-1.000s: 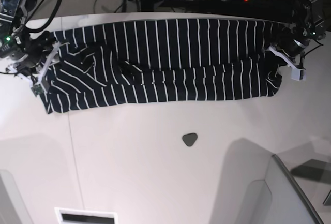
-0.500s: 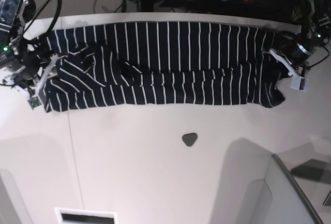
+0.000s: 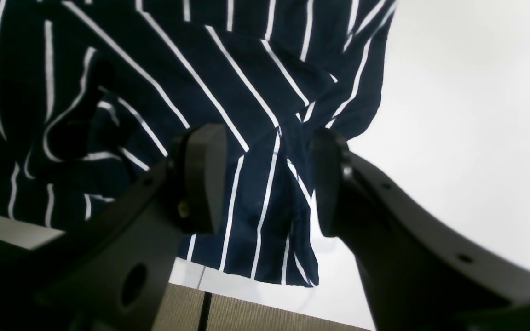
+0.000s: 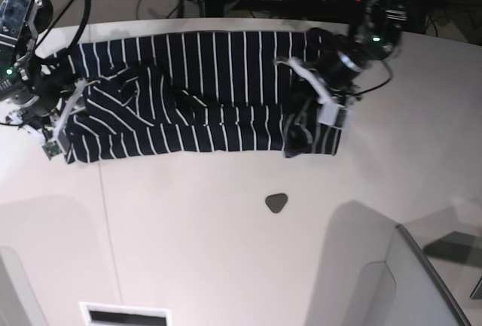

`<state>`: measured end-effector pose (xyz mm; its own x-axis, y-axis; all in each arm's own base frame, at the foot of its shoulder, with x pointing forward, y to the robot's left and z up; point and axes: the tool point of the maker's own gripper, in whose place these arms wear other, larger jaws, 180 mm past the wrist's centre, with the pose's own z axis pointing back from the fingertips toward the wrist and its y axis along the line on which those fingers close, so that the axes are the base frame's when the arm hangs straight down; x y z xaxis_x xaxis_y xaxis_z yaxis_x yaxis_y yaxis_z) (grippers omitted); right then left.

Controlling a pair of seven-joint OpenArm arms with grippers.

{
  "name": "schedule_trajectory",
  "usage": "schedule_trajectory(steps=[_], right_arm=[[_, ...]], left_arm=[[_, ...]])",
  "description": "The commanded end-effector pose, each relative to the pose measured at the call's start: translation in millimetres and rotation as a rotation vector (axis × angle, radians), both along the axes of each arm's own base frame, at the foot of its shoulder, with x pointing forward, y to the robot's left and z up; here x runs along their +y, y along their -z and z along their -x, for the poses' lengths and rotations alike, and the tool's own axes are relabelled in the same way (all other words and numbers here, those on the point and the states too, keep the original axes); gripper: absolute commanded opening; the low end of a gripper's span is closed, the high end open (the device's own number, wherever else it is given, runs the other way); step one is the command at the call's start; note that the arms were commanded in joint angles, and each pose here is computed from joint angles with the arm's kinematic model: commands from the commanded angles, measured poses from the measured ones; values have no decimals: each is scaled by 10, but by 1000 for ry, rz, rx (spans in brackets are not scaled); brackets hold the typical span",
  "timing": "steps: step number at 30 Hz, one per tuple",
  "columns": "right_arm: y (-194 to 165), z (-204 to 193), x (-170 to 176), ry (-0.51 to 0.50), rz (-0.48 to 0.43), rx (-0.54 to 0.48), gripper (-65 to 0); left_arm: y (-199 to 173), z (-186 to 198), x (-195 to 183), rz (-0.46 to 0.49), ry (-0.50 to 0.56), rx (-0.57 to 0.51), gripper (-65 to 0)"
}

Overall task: Layout the t-shirt on the table in an organized manner, then fold the t-shirt properly
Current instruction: 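Grasp the shirt end with the left gripper and fold it toward the right gripper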

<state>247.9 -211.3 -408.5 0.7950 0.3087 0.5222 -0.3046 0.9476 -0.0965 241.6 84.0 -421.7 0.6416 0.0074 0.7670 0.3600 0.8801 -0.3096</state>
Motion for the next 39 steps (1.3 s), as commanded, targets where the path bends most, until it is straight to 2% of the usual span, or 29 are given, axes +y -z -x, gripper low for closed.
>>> schedule_trajectory(steps=[1, 6, 12, 22, 33, 34, 36, 39], right_arm=[[-98, -83, -43, -4, 10, -39, -365], [-26, -49, -144, -4, 21, -10, -365], [94, -12, -195, 14, 7, 26, -365], [85, -17, -195, 13, 8, 23, -365], [96, 3, -195, 13, 8, 28, -365], [96, 3, -195, 13, 8, 28, -365], [96, 3, -195, 13, 8, 28, -365], [96, 3, -195, 13, 8, 28, -365]], left_arm=[[-99, -73, -70, 22, -2, -39, -650], [-92, -84, -564, 76, 34, -23, -650], [5, -67, -913, 82, 87, 11, -650], [54, -83, -966, 71, 86, 23, -650], [-19, -142, -1112, 105, 88, 16, -650], [-30, -145, -1115, 107, 88, 14, -601], [-51, -140, -1132, 112, 95, 10, -418], [-63, -45, -1318, 121, 155, 13, -219]])
